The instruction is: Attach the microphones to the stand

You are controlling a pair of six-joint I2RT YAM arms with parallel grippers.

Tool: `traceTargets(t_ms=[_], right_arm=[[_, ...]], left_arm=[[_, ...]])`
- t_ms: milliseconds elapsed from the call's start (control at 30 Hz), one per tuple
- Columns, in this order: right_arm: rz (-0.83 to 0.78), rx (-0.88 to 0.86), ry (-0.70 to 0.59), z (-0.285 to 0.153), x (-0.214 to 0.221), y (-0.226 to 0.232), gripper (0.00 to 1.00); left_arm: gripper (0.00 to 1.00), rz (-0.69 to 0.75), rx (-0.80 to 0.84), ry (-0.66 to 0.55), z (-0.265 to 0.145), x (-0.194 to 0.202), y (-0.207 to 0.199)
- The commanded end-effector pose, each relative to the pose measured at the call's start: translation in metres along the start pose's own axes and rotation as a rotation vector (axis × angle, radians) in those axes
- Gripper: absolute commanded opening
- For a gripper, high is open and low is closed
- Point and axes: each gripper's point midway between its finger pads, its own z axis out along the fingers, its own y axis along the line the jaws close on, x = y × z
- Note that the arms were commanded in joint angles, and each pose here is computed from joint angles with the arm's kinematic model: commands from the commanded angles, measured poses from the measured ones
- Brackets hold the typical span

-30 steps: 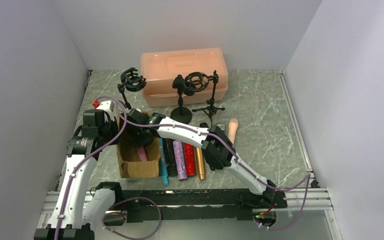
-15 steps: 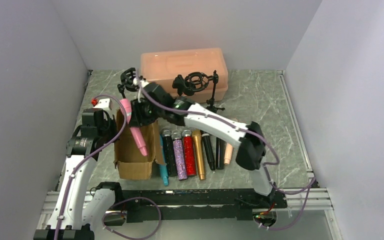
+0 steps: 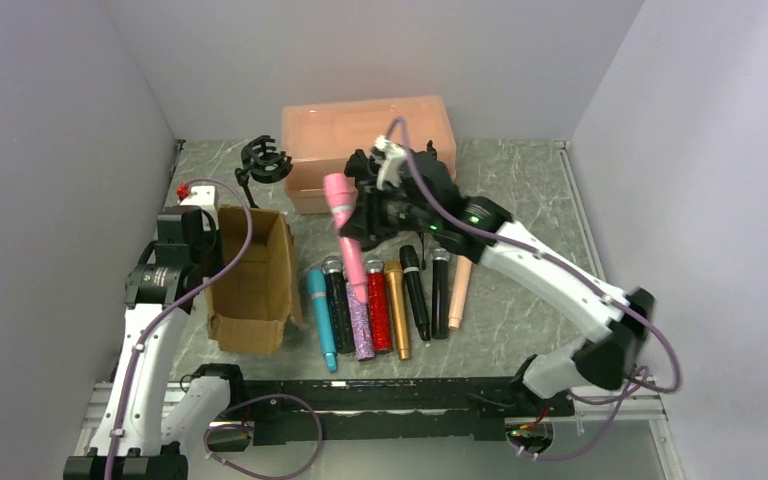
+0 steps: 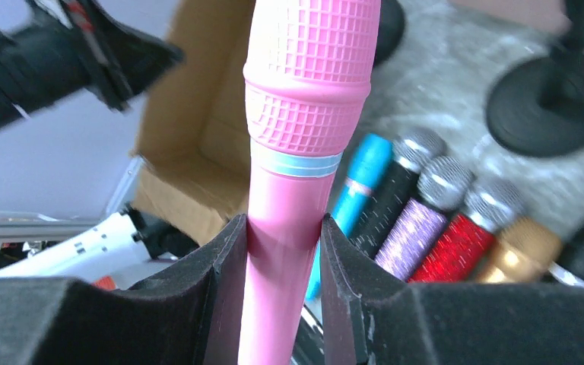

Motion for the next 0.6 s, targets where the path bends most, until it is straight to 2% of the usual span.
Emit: traceTargets(t_ms=[0,133,300,433,567], right_arm=[[0.025,0.112,-0.036,-0.059,0.016,-0.037,0.08],[0.075,0.247,-0.033,-0.101,0.045,-0.075,0.09],[0.116,0.374,-0.025,-0.144,0.073,-0.102,0.09],[0.135,0.458,-0.014,-0.16,0.087,-0.118,0.09],[0.157,0.557,0.014,-0.171,0.101,-0.135,0.09]], left_arm=[[0.0,0.13,-0.143,-0.087,-0.016,-0.038,0.031],[0.0,0.18,-0.193,-0.1,-0.017,-0.045,0.043],[0.0,0.238,-0.327,-0.137,-0.013,-0.068,0.077],[0.0,0.274,-0.395,-0.198,-0.002,-0.098,0.098],[0.0,0.237,-0.388,-0.172,0.017,-0.12,0.11]])
